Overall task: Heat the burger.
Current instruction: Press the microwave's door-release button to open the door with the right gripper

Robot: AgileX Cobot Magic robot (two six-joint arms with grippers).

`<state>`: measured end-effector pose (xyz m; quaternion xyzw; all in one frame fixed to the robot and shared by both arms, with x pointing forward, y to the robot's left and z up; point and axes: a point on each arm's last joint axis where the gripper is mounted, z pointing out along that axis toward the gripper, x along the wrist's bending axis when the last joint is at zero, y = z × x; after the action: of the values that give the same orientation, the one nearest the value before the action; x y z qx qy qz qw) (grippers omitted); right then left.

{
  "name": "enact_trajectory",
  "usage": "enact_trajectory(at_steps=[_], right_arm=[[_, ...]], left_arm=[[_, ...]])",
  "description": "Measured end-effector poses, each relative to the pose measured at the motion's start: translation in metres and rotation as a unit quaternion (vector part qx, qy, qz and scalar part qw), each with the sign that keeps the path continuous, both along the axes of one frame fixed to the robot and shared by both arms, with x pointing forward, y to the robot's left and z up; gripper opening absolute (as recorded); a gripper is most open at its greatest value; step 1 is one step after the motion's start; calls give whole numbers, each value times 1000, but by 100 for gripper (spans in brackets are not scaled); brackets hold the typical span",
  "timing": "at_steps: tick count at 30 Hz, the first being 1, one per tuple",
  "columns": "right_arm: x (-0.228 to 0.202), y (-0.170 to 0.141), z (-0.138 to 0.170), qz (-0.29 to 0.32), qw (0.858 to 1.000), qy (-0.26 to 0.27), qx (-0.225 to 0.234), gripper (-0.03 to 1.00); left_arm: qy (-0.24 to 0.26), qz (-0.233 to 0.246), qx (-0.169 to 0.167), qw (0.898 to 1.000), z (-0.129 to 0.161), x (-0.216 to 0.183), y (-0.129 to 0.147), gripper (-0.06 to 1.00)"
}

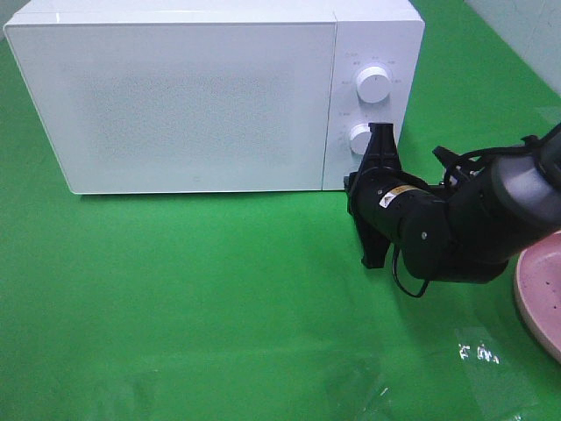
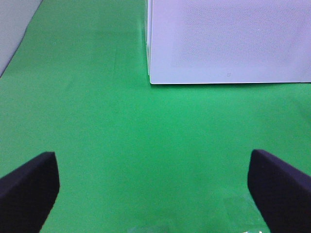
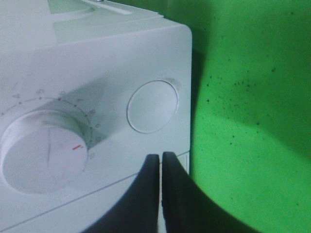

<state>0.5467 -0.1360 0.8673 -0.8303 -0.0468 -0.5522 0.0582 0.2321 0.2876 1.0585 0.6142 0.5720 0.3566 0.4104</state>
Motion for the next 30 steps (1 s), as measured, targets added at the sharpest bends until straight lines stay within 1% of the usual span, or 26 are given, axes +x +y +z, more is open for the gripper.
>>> enact_trajectory(at_steps=[7, 12, 14, 21, 30], right_arm=[[10, 4, -6, -10, 1000, 0, 5, 0], [13, 4, -9, -19, 1000, -2, 6, 0], [20, 1, -15, -28, 1000, -2, 4, 0], [27, -7, -14, -41, 999, -9, 5, 0], [32, -7, -15, -45, 999, -12, 6, 0]], left_arm=[[0, 0, 0, 1000, 0, 0, 0, 98], [0, 0, 0, 1000, 0, 0, 0, 98], [0, 0, 0, 1000, 0, 0, 0, 98], [0, 0, 0, 1000, 0, 0, 0, 98], [0, 0, 0, 1000, 0, 0, 0, 98]])
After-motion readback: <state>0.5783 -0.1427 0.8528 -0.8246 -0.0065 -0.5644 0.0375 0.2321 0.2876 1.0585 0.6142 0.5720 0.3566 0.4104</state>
